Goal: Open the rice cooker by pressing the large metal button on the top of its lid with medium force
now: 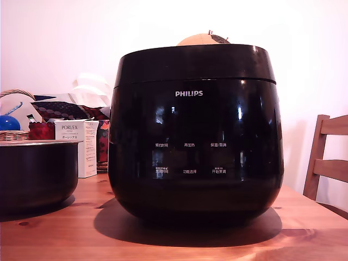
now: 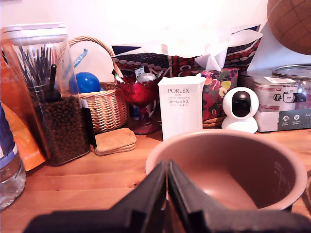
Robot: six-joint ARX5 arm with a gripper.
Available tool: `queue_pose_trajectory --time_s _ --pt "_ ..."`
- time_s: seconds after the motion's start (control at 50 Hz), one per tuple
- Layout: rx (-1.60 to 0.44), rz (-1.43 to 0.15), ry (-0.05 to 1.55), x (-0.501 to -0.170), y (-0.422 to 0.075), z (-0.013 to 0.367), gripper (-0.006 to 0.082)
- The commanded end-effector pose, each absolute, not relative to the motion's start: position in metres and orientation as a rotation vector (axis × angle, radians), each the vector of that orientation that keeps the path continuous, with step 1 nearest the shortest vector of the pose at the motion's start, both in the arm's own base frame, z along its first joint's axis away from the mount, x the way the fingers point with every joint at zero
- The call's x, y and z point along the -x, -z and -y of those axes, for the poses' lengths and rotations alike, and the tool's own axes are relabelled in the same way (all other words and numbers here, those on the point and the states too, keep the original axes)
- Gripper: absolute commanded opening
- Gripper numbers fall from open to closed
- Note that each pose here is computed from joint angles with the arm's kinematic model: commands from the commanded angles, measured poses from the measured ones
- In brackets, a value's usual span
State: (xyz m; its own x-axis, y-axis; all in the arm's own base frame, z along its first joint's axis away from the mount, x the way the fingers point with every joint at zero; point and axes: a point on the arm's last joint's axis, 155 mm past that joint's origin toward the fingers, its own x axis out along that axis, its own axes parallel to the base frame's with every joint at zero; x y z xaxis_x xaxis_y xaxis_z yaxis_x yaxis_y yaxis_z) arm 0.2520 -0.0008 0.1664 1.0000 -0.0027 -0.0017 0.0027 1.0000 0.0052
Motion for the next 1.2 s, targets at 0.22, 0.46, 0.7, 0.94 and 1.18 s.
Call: queue_pose_trajectory --time_s 0.22,0.46,0.7,0.94,1.18 --pt "0.021 -0.059 0.117 -0.251 -0.146 0.024 -0.0022" --pt "0.02 0.026 0.123 -0.251 -0.167 0.025 -0.0022" --pt "0.144 0.275 0.269 -0.236 -0.233 0.046 -0.0022" --pt "0.267 0.279 0.528 -0.212 -0.26 0.086 -0.0022" --pt "0.327 0.137 0.812 -0.182 -0.267 0.132 -0.0022"
